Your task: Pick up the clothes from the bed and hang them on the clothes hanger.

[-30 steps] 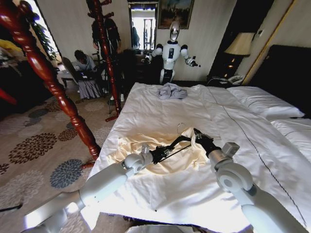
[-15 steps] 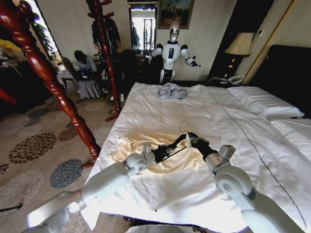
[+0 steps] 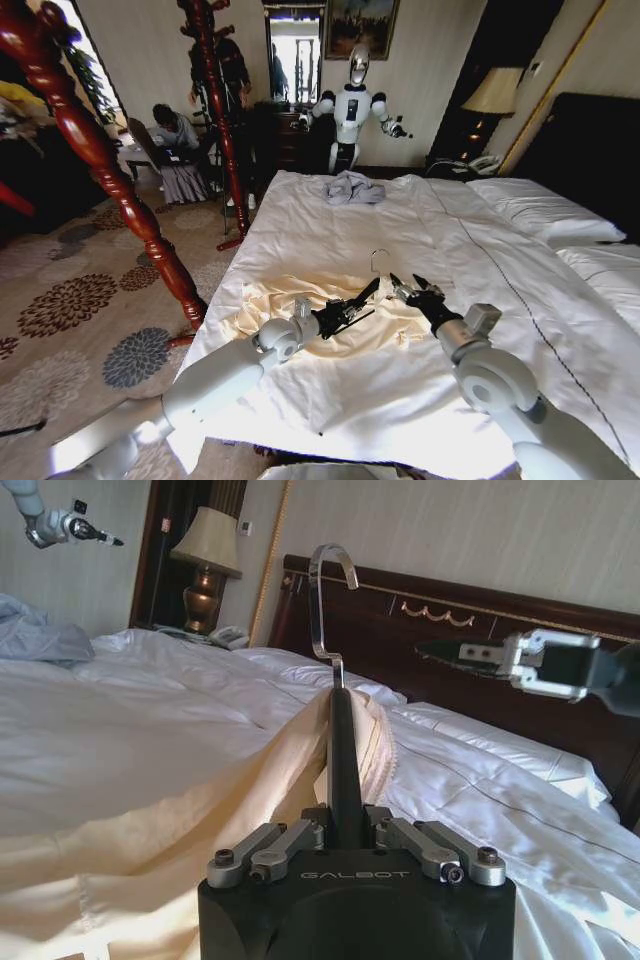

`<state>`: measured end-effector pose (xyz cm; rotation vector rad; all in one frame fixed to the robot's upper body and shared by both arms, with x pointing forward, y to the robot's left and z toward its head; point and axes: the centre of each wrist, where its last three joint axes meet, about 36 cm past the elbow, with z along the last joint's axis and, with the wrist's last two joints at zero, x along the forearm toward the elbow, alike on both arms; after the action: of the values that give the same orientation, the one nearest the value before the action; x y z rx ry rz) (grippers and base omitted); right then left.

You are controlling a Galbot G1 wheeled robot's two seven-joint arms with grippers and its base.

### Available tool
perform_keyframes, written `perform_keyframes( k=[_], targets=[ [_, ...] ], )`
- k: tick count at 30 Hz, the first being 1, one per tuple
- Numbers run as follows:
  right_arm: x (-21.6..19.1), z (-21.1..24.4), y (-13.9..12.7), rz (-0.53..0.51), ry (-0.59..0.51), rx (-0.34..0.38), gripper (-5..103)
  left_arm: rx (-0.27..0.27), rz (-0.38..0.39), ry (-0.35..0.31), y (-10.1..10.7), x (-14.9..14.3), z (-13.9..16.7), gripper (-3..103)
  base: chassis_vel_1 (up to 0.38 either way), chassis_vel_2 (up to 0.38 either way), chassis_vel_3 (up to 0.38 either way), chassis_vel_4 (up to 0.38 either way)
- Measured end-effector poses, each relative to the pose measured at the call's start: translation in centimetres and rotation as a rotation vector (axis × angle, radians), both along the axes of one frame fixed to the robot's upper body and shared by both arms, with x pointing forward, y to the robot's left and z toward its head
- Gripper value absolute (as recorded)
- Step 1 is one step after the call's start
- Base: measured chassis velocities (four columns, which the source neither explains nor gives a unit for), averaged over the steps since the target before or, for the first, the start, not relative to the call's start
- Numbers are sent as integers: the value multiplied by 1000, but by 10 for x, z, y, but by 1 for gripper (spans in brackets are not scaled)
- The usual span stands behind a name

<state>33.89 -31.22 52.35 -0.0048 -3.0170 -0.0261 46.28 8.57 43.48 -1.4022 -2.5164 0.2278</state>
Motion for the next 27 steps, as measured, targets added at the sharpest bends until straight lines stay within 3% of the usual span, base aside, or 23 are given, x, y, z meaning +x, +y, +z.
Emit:
perform_keyframes(
  k=[1,5,8,9,12,14,27],
  targets=[
    [0,0,0,0,0,0,81,0,0,0,0,0,0,16,0,0,0,0],
    [8,-21,-20,-52,-24,-142,99,-14,-7,-7,2,-3,8,16,0,0,0,0],
    [10,-30,-25,-68,-20,-194,100,-21,-11,-14,1,-3,13,16,0,0,0,0],
    [11,-40,-32,-76,-18,-250,100,-28,-15,-20,1,-3,18,16,0,0,0,0],
    [12,-51,-39,-63,-26,-315,100,-29,-18,-29,2,-3,22,16,0,0,0,0],
    [12,-59,-43,-21,-41,-399,100,-31,-23,-38,3,-4,27,16,0,0,0,0],
    [24,-68,-46,57,-99,-513,100,-53,-63,-58,5,-18,40,16,0,0,0,0]
  ],
)
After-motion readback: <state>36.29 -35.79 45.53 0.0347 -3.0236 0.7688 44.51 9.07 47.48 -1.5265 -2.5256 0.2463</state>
